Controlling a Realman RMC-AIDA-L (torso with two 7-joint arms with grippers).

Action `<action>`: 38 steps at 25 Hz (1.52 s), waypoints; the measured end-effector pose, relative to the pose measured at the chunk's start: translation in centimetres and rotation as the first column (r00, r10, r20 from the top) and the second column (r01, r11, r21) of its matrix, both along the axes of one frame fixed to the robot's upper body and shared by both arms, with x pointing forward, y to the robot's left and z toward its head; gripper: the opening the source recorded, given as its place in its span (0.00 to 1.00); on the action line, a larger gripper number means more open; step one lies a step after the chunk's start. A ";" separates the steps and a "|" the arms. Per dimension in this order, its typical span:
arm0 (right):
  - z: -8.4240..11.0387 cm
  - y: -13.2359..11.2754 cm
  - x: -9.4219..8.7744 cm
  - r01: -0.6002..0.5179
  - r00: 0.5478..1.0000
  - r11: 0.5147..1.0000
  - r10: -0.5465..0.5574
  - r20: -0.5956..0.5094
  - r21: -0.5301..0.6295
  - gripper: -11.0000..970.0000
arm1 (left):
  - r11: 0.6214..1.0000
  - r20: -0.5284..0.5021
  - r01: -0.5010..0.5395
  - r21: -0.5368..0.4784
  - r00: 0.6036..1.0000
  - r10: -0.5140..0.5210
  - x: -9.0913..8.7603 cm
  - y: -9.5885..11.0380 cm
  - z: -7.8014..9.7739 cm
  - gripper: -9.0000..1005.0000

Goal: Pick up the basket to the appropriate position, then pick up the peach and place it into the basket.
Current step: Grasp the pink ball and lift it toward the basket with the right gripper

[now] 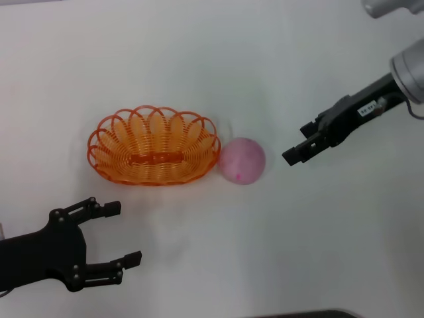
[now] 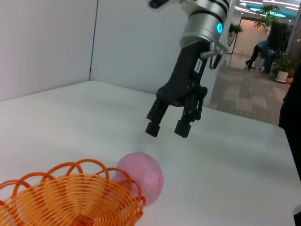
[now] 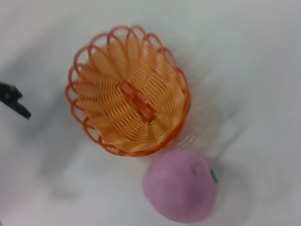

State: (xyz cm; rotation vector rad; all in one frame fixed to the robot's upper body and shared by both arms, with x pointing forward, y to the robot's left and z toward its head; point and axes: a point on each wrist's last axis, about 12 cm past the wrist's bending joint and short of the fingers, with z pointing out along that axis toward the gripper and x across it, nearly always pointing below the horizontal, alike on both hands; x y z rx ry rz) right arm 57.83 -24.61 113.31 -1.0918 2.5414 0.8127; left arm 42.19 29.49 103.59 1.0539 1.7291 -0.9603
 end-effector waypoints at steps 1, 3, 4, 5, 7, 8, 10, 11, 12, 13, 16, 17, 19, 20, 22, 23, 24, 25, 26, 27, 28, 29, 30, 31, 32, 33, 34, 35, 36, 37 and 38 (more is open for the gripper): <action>0.7 0.9 0.4 -0.033 0.999 0.999 0.033 0.023 -0.038 0.94 | 1.000 0.000 -0.001 0.000 1.000 0.001 0.0 0.0 0.0 0.90; 1.1 1.3 0.6 -0.046 0.998 0.997 0.048 0.036 -0.054 0.94 | 1.000 0.001 -0.001 0.001 1.000 0.001 0.0 0.0 0.0 0.90; 1.4 1.6 0.8 -0.059 0.997 0.996 0.062 0.055 -0.066 0.94 | 1.000 0.001 -0.002 0.001 1.000 0.002 0.1 0.0 0.0 0.90; 1.8 2.0 0.9 -0.075 0.994 0.994 0.081 0.073 -0.080 0.94 | 1.000 0.001 -0.002 0.001 1.000 0.002 0.1 0.0 0.0 0.90; 2.2 2.9 1.1 -0.110 0.988 0.989 0.119 0.094 -0.103 0.94 | 1.000 0.000 -0.003 0.001 1.000 0.003 0.1 0.0 0.0 0.90; 2.3 3.4 1.2 -0.132 0.984 0.984 0.144 0.101 -0.120 0.94 | 1.000 0.000 -0.005 0.001 1.000 0.005 0.1 0.1 0.1 0.90; 2.3 4.3 1.2 -0.176 0.976 0.973 0.192 0.099 -0.147 0.94 | 1.000 0.000 -0.010 0.001 1.000 0.010 0.1 0.2 0.0 0.90; 2.3 4.8 1.1 -0.198 0.972 0.967 0.216 0.098 -0.162 0.94 | 1.000 0.000 -0.012 0.001 1.000 0.012 0.0 0.2 0.0 0.90; 2.2 5.2 1.0 -0.219 0.967 0.960 0.238 0.094 -0.176 0.94 | 1.000 0.001 -0.013 0.001 1.000 0.013 0.0 0.2 0.0 0.90; 2.1 5.5 0.9 -0.234 0.962 0.954 0.255 0.094 -0.187 0.94 | 1.000 0.001 -0.015 -0.001 1.000 0.015 0.0 0.2 0.0 0.90; 2.1 6.2 0.9 -0.263 0.953 0.942 0.286 0.095 -0.207 0.94 | 1.000 0.004 -0.017 -0.003 1.000 0.017 0.0 0.2 0.1 0.90; 2.1 6.4 0.9 -0.269 0.951 0.940 0.293 0.096 -0.210 0.94 | 1.000 0.005 -0.017 -0.003 1.000 0.017 0.1 0.2 0.1 0.90; 2.1 6.6 0.9 -0.278 0.947 0.936 0.305 0.100 -0.215 0.94 | 1.000 0.008 -0.017 -0.002 1.000 0.017 0.1 0.2 0.1 0.90; 2.0 6.8 0.9 -0.283 0.945 0.934 0.311 0.105 -0.220 0.94 | 1.000 0.009 -0.017 -0.002 1.000 0.017 0.1 0.2 0.1 0.90; 1.9 7.2 1.0 -0.294 0.937 0.927 0.327 0.119 -0.234 0.94 | 1.000 0.010 -0.017 -0.002 1.000 0.017 0.2 0.2 0.2 0.90; 1.9 7.4 1.0 -0.299 0.934 0.923 0.335 0.127 -0.241 0.94 | 1.000 0.010 -0.017 -0.002 1.000 0.017 0.2 0.2 0.2 0.90; 1.8 7.6 1.0 -0.303 0.930 0.921 0.342 0.132 -0.246 0.94 | 1.000 0.010 -0.017 -0.001 1.000 0.017 0.2 0.2 0.2 0.90; 1.7 7.8 1.0 -0.311 0.926 0.917 0.351 0.136 -0.249 0.94 | 1.000 0.011 -0.017 -0.001 1.000 0.017 0.2 0.2 0.2 0.90; 1.7 8.1 0.9 -0.318 0.923 0.915 0.359 0.139 -0.248 0.94 | 1.000 0.011 -0.017 -0.001 1.000 0.017 0.2 0.2 0.2 0.90; 1.7 8.4 0.9 -0.326 0.919 0.912 0.367 0.143 -0.248 0.94 | 1.000 0.011 -0.017 -0.001 1.000 0.017 0.2 0.3 0.2 0.90; 1.6 8.6 0.8 -0.335 0.915 0.909 0.377 0.144 -0.248 0.94 | 1.000 0.011 -0.017 -0.001 1.000 0.017 0.2 0.3 0.2 0.90; 1.6 8.9 0.7 -0.344 0.911 0.905 0.386 0.145 -0.249 0.94 | 1.000 0.010 -0.017 -0.002 1.000 0.017 0.2 0.3 0.2 0.90; 1.5 9.2 0.6 -0.352 0.908 0.902 0.394 0.144 -0.250 0.94 | 1.000 0.010 -0.016 -0.002 1.000 0.016 0.2 0.3 0.2 0.90; 1.5 9.5 0.5 -0.360 0.904 0.899 0.402 0.144 -0.250 0.94 | 1.000 0.009 -0.016 -0.003 1.000 0.016 0.2 0.3 0.2 0.90; 1.4 9.7 0.5 -0.366 0.901 0.896 0.408 0.144 -0.252 0.94 | 1.000 0.008 -0.016 -0.004 1.000 0.016 0.2 0.3 0.2 0.90; 1.3 9.9 0.5 -0.368 0.900 0.894 0.412 0.145 -0.254 0.94 | 1.000 0.008 -0.016 -0.004 1.000 0.016 0.2 0.3 0.2 0.90; 1.2 10.1 0.4 -0.371 0.897 0.891 0.416 0.146 -0.260 0.94 | 1.000 0.007 -0.016 -0.005 1.000 0.016 0.2 0.3 0.2 0.90; 1.1 10.2 0.5 -0.370 0.896 0.890 0.418 0.152 -0.266 0.94 | 1.000 0.007 -0.016 -0.005 1.000 0.016 0.2 0.3 0.3 0.90; 1.0 10.3 0.5 -0.371 0.895 0.889 0.420 0.153 -0.269 0.94 | 1.000 0.007 -0.015 -0.006 1.000 0.015 0.2 0.3 0.3 0.90; 0.9 10.4 0.5 -0.372 0.892 0.887 0.423 0.158 -0.274 0.94 | 1.000 0.007 -0.015 -0.006 1.000 0.015 0.2 0.3 0.3 0.90; 0.9 10.6 0.5 -0.374 0.890 0.885 0.427 0.161 -0.279 0.94 | 1.000 0.007 -0.015 -0.006 1.000 0.015 0.2 0.3 0.3 0.90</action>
